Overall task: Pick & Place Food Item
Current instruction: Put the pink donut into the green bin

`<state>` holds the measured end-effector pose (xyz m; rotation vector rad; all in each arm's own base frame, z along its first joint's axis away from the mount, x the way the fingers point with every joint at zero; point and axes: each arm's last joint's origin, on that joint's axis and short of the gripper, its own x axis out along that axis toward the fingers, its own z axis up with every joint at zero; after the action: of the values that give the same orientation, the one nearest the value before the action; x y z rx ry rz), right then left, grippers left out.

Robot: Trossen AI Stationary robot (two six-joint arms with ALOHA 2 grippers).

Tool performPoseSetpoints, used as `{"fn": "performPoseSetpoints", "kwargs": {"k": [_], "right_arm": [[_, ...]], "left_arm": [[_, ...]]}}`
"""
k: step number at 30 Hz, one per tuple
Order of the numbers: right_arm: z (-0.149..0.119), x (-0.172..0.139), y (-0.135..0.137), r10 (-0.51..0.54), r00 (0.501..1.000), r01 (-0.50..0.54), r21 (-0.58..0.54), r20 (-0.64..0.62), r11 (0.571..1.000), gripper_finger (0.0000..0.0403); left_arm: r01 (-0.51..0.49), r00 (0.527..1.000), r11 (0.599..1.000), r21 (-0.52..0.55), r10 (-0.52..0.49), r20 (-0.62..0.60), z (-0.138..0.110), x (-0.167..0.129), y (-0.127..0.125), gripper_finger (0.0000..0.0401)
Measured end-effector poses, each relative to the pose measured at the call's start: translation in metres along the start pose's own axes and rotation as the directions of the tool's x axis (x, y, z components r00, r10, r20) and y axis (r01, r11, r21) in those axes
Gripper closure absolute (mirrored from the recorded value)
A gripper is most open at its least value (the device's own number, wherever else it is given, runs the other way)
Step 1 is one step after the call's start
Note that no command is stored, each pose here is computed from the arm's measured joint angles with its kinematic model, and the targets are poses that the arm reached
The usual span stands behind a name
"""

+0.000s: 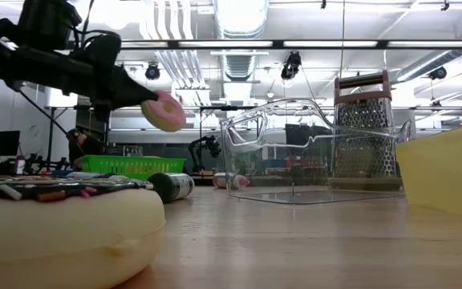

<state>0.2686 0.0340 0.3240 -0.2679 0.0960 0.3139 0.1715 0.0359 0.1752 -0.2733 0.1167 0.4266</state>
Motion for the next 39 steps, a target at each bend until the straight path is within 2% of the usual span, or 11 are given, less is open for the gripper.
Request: {"fn": "performPoseSetpoints", "kwargs": {"k": [2, 9, 18, 25, 31, 39], "right_arm": [[-0.004, -0.018, 0.005, 0.001, 0.997, -0.001, -0.004, 0.078, 1.0, 0.0188], [-0.046, -0.063, 0.024, -0.057, 0.979, 0.051, 0.036, 0.195, 0.998, 0.0188], [-0.112, -0.085, 0.045, -0.147, 0.974, 0.119, 0.158, 0.174, 0.98, 0.0188], [-0.145, -0.095, 0.054, -0.207, 0.966, 0.174, 0.206, 0.153, 0.963, 0.0188], [-0.16, -0.102, 0.059, -0.222, 0.96, 0.182, 0.224, 0.169, 0.957, 0.0188], [-0.16, -0.101, 0.06, -0.214, 0.962, 0.173, 0.229, 0.172, 0.958, 0.0188]], "left_arm": [[0.0, 1.0, 1.0, 0.003, 0.0, -0.003, 0.0, -0.001, 0.0, 0.0401], [0.0, 1.0, 1.0, 0.014, 0.0, -0.011, 0.0, -0.002, 0.0, 0.0401], [0.011, 1.0, 1.0, 0.014, -0.011, -0.019, 0.0, -0.002, 0.0, 0.0401], [0.01, 0.994, 1.0, -0.015, -0.012, -0.105, -0.008, -0.003, 0.002, 0.0401], [-0.013, 0.986, 0.999, -0.036, 0.007, -0.166, -0.013, -0.006, 0.004, 0.0401], [0.013, 0.977, 0.997, -0.072, -0.028, -0.21, -0.014, -0.012, 0.004, 0.0401]]}}
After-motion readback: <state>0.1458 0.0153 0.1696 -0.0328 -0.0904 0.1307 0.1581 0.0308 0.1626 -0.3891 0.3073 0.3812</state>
